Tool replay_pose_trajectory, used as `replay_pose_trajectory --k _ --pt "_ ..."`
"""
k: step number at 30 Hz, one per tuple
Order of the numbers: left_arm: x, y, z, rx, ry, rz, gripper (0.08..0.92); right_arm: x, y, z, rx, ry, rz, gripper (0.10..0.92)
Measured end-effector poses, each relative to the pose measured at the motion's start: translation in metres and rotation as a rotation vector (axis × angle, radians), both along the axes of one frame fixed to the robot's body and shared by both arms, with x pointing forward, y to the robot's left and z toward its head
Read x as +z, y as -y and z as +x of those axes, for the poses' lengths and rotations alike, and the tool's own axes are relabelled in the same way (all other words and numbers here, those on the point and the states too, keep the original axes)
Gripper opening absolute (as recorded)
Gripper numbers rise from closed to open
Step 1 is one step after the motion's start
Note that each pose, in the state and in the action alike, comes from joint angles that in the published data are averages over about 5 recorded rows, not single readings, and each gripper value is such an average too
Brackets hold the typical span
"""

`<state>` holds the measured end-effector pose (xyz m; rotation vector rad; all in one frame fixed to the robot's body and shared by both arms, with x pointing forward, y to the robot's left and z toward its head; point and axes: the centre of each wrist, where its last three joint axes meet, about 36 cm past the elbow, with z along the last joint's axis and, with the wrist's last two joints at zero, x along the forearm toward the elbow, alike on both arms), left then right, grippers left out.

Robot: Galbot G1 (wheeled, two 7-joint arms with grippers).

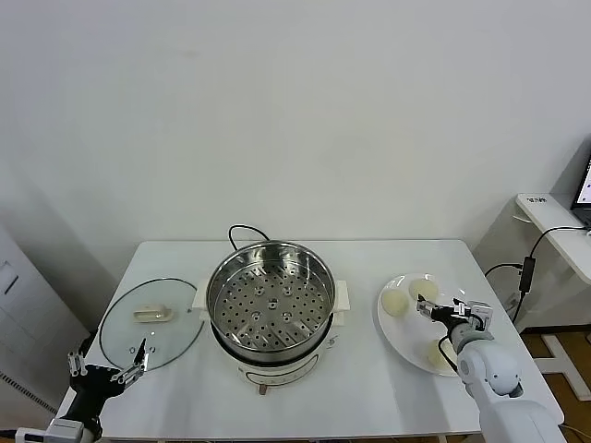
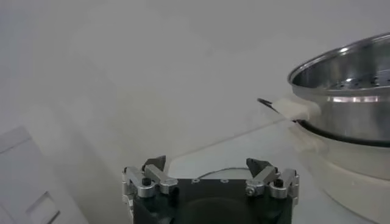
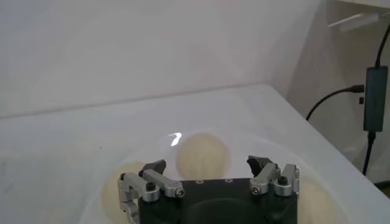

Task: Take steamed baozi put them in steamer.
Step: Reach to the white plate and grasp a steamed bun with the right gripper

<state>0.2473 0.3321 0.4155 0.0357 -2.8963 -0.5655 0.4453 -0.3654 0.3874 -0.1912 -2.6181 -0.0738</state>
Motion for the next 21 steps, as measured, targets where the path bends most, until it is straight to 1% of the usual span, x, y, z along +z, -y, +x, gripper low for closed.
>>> replay_pose_trajectory --k 5,9,13,16,18,21 --pt "-0.001 0.000 0.000 0.002 0.001 -0.002 0.823 0.003 0.011 -0.001 0.056 0.016 -0.024 0.823" --pt "-0.001 -0.002 0.000 0.001 0.002 0.000 0.823 0.016 0.035 0.004 0.186 0.054 -0.098 0.823" --pt "-0.001 -0.002 -0.001 -0.002 0.005 0.002 0.823 0.041 0.070 0.021 0.393 0.086 -0.233 0.823" --pt "0.000 -0.001 -0.001 -0.002 0.008 0.000 0.823 0.067 0.094 0.043 0.578 0.084 -0.357 0.823" --pt "0.000 -0.001 -0.001 -0.002 0.010 -0.002 0.823 0.087 0.107 0.060 0.699 0.063 -0.441 0.823" --pt "0.000 0.000 -0.001 -0.003 0.012 -0.003 0.823 0.114 0.119 0.086 0.870 -0.003 -0.560 0.823"
